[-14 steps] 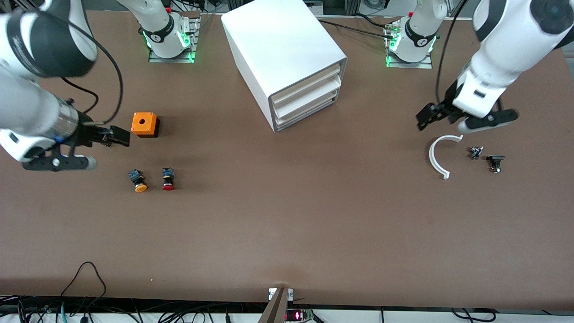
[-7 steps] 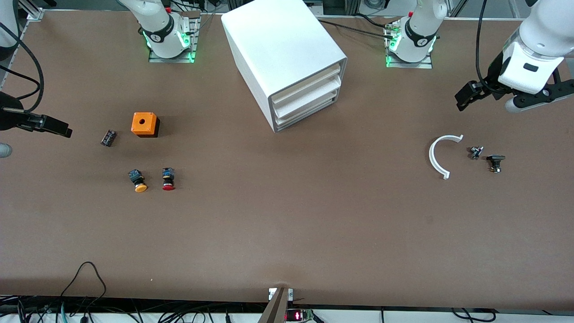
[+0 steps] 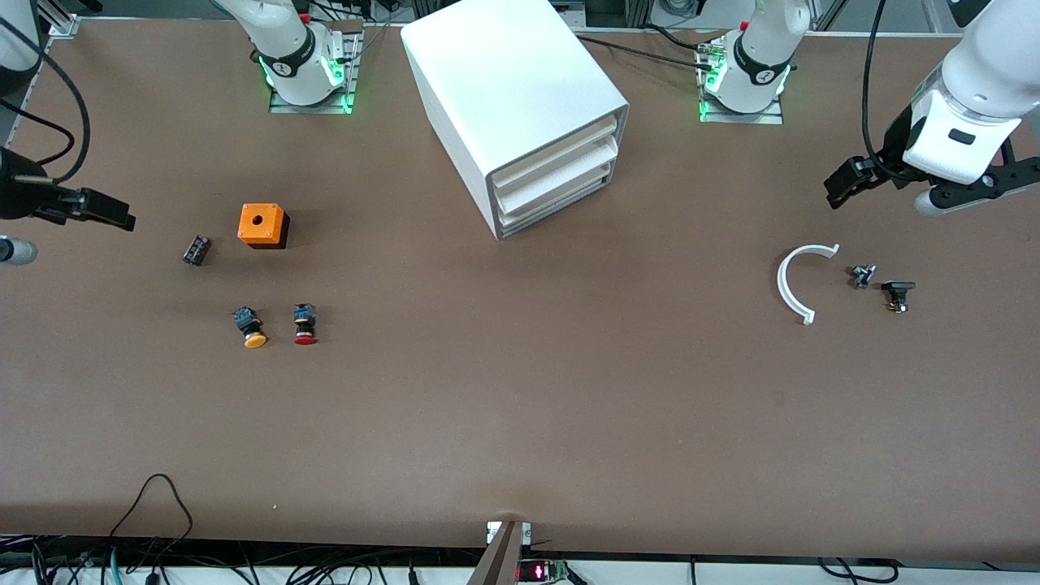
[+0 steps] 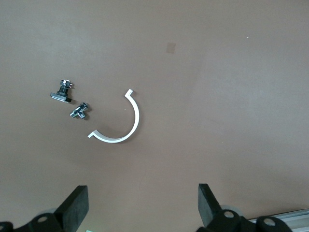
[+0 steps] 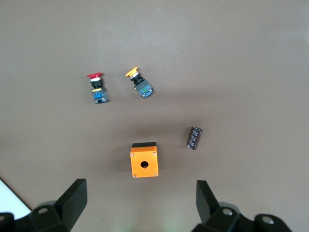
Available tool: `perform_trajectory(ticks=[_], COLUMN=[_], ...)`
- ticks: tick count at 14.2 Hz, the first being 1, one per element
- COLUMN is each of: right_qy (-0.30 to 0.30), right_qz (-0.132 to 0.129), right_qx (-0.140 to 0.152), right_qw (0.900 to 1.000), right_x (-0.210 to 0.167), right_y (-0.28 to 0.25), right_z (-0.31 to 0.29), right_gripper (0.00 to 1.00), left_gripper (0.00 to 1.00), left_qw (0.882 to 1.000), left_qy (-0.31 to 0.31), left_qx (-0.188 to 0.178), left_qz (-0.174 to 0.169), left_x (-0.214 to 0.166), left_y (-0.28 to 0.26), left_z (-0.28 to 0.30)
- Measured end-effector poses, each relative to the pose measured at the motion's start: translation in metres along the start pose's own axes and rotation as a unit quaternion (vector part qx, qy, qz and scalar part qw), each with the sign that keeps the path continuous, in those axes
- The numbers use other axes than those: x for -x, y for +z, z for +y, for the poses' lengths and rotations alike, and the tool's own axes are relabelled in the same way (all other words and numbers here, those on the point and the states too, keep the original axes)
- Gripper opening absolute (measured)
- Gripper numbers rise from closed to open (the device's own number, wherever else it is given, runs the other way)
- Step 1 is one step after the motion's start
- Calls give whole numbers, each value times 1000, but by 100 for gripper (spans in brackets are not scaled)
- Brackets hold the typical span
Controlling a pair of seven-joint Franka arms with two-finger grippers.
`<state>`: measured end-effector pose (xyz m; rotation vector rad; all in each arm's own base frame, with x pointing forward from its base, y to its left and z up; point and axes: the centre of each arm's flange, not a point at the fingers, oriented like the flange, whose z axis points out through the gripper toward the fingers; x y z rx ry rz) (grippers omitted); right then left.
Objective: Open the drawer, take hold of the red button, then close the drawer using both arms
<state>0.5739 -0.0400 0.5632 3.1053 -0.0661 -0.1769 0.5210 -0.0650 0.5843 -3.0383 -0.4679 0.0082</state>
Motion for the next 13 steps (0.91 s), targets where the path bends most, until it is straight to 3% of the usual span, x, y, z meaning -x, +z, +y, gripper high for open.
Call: perform_trajectory(ticks=[8,13], right_qy=[-8,-7], right_qz=[20,24], right_qx=[-1,-1], right_qw=[1000,1000], right_x=[17,16], right_y=[0,0], right_z=[3,3], right_gripper=[100,100], left_gripper=[100,100], left_qw=[1000,999], left_qy=[-24,2], left_qx=[17,27], left_qz=[-8,-25], left_x=[-9,-35], left_y=[1,18], left_z=[-20,-62])
